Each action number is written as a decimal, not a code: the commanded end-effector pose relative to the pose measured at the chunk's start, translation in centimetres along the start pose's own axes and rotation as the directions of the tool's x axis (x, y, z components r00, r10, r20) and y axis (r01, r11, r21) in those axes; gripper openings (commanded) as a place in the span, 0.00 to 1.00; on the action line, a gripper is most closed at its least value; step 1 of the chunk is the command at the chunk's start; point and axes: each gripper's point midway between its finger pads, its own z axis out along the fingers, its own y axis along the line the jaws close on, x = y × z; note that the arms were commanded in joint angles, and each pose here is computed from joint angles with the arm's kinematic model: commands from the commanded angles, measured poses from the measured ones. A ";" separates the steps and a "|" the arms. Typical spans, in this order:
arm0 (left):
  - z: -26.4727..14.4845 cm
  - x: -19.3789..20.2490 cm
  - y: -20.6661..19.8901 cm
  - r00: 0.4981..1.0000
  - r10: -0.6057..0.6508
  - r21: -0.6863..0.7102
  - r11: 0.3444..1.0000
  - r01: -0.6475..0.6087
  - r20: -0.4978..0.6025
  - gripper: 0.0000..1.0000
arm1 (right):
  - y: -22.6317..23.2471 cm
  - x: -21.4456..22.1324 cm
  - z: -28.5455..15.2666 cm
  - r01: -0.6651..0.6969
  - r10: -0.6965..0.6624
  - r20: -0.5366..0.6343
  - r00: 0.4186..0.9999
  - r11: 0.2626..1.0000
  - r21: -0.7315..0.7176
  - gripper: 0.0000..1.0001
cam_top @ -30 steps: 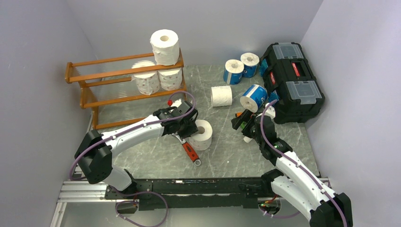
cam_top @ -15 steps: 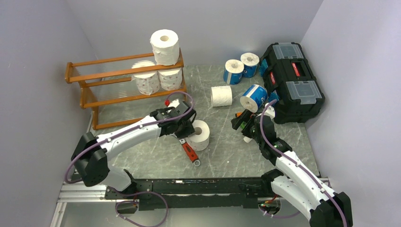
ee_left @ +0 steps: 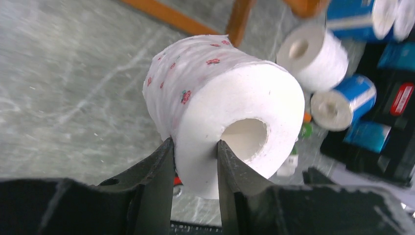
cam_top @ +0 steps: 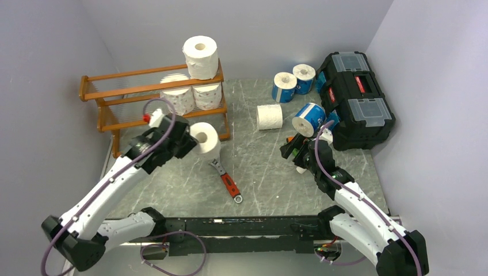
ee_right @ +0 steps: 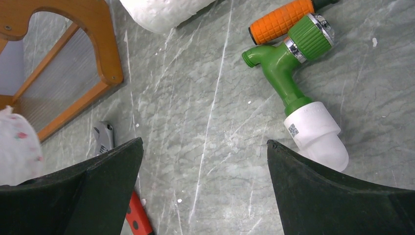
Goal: Place and organize the paper towels onto the shelf
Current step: Pick up the paper towel from the center of the board, then place the paper towel on the shelf.
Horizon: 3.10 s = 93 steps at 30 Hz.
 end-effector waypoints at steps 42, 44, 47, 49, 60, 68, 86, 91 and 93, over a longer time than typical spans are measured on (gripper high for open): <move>-4.6 -19.5 8.8 0.849 -0.472 -0.320 0.787 0.527 0.237 0.15 | 1.3 -1.3 -0.2 0.009 -0.008 0.038 0.999 0.999 -0.045 0.99; -4.6 -19.8 8.9 0.844 -0.480 -0.323 0.780 0.536 0.241 0.18 | 1.2 -1.4 -0.3 0.010 -0.008 0.041 0.999 0.999 -0.046 0.99; -4.7 -20.3 8.9 0.834 -0.489 -0.311 0.775 0.550 0.257 0.21 | 1.3 -1.5 -0.4 0.011 -0.009 0.044 0.999 0.999 -0.047 0.99; -4.7 -20.7 8.9 0.826 -0.497 -0.306 0.769 0.561 0.267 0.22 | 1.2 -1.5 -0.4 0.011 -0.009 0.046 0.999 0.999 -0.046 0.99; -4.3 -22.1 8.3 0.821 -0.507 -0.305 0.764 0.569 0.264 0.22 | 1.1 -1.4 -0.3 0.011 -0.009 0.046 0.999 0.999 -0.041 0.99; -3.9 -22.9 7.8 0.817 -0.510 -0.284 0.769 0.573 0.268 0.24 | 1.1 -1.3 -0.3 0.011 -0.009 0.043 0.999 0.999 -0.040 0.99; -2.0 -24.0 7.5 0.831 -0.499 -0.284 0.782 0.555 0.247 0.25 | 0.9 -1.3 -0.3 0.015 -0.014 0.041 0.999 0.999 -0.030 0.99; -2.1 -24.9 7.0 0.829 -0.489 -0.240 0.800 0.550 0.272 0.28 | 0.9 -1.3 -0.2 0.015 -0.014 0.040 0.999 0.999 -0.029 0.99; -2.2 -25.1 6.8 0.825 -0.488 -0.215 0.806 0.551 0.287 0.30 | 0.9 -1.3 -0.3 0.015 -0.014 0.041 0.999 0.999 -0.028 0.99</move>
